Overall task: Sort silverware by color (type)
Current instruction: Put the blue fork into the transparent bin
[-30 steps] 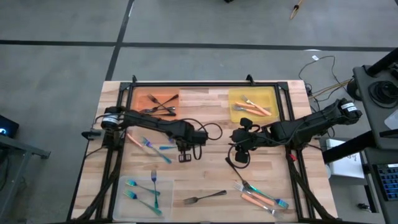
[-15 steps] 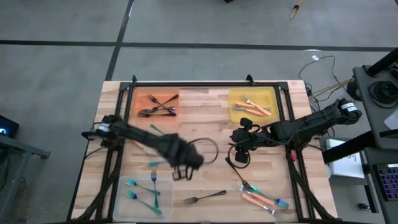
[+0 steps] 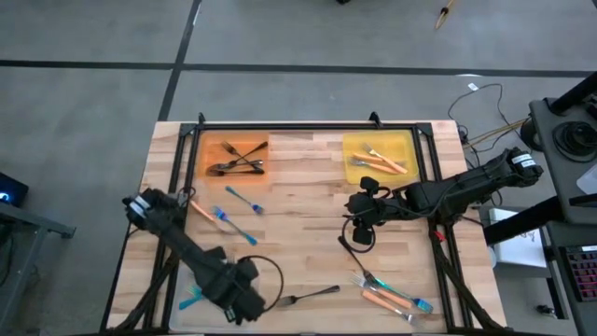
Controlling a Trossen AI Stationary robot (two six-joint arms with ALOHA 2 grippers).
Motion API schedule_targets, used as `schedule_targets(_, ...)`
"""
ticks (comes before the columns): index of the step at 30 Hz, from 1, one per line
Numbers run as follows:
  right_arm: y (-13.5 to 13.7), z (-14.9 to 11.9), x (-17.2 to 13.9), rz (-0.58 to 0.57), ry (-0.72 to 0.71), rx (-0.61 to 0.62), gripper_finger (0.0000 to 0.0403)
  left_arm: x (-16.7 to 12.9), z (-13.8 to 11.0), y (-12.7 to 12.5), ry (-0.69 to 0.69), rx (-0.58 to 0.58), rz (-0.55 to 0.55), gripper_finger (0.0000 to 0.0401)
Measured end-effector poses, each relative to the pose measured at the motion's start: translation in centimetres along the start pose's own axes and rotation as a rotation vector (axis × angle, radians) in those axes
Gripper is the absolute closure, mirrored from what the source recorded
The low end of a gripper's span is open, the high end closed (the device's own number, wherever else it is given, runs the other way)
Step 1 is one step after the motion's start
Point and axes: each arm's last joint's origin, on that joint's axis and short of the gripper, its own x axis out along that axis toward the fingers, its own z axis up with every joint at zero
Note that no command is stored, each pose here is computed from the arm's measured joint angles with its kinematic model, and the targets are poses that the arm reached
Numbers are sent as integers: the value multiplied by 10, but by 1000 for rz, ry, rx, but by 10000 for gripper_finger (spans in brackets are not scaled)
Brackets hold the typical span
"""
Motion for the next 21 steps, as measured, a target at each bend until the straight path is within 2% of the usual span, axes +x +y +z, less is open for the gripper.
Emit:
schedule_targets(8,0,0,0,0,0,0,266,36,-5,-13,30,27,-75,394)
schedule_targets(13,0,0,0,0,0,0,266,55,-2,-18,58,64,-142,378)
schedule_targets(21,0,0,0,0,0,0,266,51,-3,-17,44,72,-136,340)
